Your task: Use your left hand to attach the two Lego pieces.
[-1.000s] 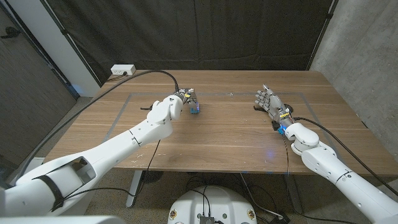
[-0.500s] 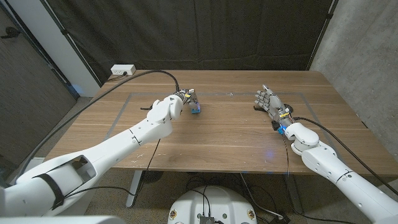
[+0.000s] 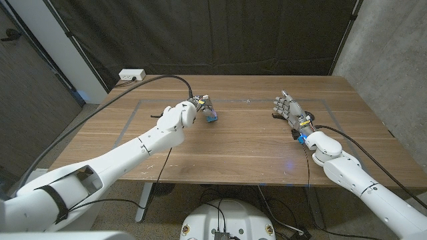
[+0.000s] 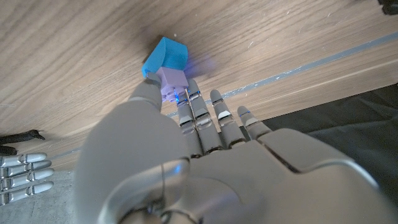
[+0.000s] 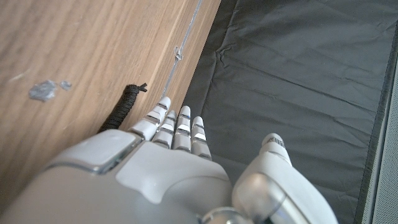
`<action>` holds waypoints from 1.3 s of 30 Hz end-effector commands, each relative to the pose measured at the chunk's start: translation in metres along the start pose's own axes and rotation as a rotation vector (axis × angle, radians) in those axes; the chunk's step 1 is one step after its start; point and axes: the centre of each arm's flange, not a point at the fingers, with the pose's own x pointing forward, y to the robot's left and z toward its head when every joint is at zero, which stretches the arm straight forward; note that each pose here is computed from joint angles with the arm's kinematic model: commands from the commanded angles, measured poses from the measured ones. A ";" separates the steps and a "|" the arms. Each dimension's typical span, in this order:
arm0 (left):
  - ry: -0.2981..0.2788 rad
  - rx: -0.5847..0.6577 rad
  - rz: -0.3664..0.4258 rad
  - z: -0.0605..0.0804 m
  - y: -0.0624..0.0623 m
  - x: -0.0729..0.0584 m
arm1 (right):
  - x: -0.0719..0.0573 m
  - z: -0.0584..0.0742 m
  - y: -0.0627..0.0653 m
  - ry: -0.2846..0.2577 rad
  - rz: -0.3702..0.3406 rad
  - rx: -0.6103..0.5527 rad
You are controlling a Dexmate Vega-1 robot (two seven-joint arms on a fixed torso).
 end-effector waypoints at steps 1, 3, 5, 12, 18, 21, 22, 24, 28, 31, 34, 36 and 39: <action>-0.017 0.009 -0.002 0.001 0.006 0.003 | -0.001 0.001 -0.001 -0.004 -0.011 -0.001; -0.023 0.010 -0.002 0.002 0.006 0.003 | -0.002 0.000 -0.002 -0.005 -0.013 0.001; -0.027 0.014 -0.003 0.003 0.007 0.003 | -0.002 0.000 -0.002 -0.003 -0.013 0.001; -0.035 0.018 -0.001 0.004 0.009 0.004 | -0.005 -0.001 -0.003 -0.006 -0.022 0.003; -0.033 -0.003 0.046 0.000 0.022 -0.007 | -0.007 0.001 -0.005 -0.020 -0.035 0.003; -0.036 -0.043 0.091 -0.005 0.029 -0.017 | -0.008 0.001 -0.006 -0.031 -0.039 0.004; -0.038 -0.063 0.112 -0.007 0.031 -0.021 | -0.008 0.001 -0.006 -0.034 -0.040 0.004; -0.046 -0.100 0.152 -0.012 0.036 -0.030 | -0.007 0.001 -0.006 -0.041 -0.040 0.004; -0.044 -0.171 0.281 -0.024 0.046 -0.050 | -0.004 0.001 -0.005 -0.057 -0.026 0.011; -0.059 -0.235 0.346 -0.033 0.051 -0.059 | -0.001 0.003 -0.005 -0.067 -0.018 0.007; -0.099 -0.329 0.401 -0.043 0.055 -0.065 | 0.000 0.006 -0.005 -0.082 -0.018 0.005; -0.132 -0.416 0.452 -0.050 0.054 -0.068 | 0.001 0.007 -0.005 -0.088 -0.019 0.005; -0.178 -0.551 0.503 -0.060 0.052 -0.072 | 0.002 0.007 -0.004 -0.099 -0.016 0.004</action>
